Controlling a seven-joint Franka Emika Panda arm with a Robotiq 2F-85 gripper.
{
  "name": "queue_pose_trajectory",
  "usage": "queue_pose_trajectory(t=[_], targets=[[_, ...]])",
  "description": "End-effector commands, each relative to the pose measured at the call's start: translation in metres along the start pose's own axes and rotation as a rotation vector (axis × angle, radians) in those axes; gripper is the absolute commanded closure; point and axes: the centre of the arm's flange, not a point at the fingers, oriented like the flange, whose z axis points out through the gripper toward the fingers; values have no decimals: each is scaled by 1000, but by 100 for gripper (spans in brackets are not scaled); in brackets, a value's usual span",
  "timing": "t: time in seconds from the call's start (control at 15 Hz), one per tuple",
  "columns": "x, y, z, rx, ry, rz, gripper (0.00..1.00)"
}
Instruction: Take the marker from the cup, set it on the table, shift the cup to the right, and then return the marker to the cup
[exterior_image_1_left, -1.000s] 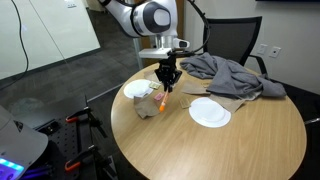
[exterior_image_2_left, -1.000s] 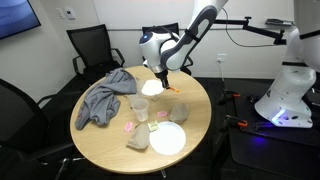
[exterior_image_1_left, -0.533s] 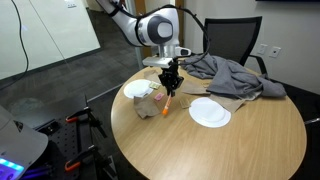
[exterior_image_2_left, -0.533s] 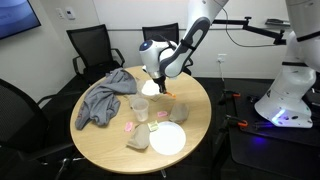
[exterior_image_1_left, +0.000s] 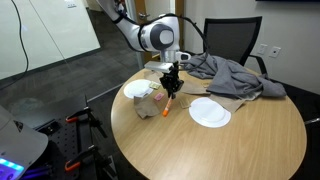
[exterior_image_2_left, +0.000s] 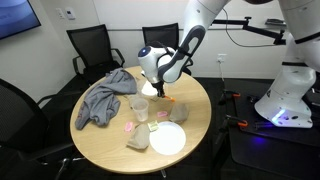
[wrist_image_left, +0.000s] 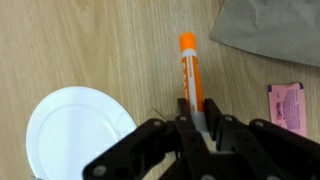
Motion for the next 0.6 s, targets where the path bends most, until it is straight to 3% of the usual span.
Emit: queue_pose_trajectory(t=[0.0, 0.13, 0.53], targets=[[10, -2, 5, 2, 8, 29, 54], [12, -2, 4, 5, 10, 33, 48], [9, -3, -21, 16, 43, 61, 2]])
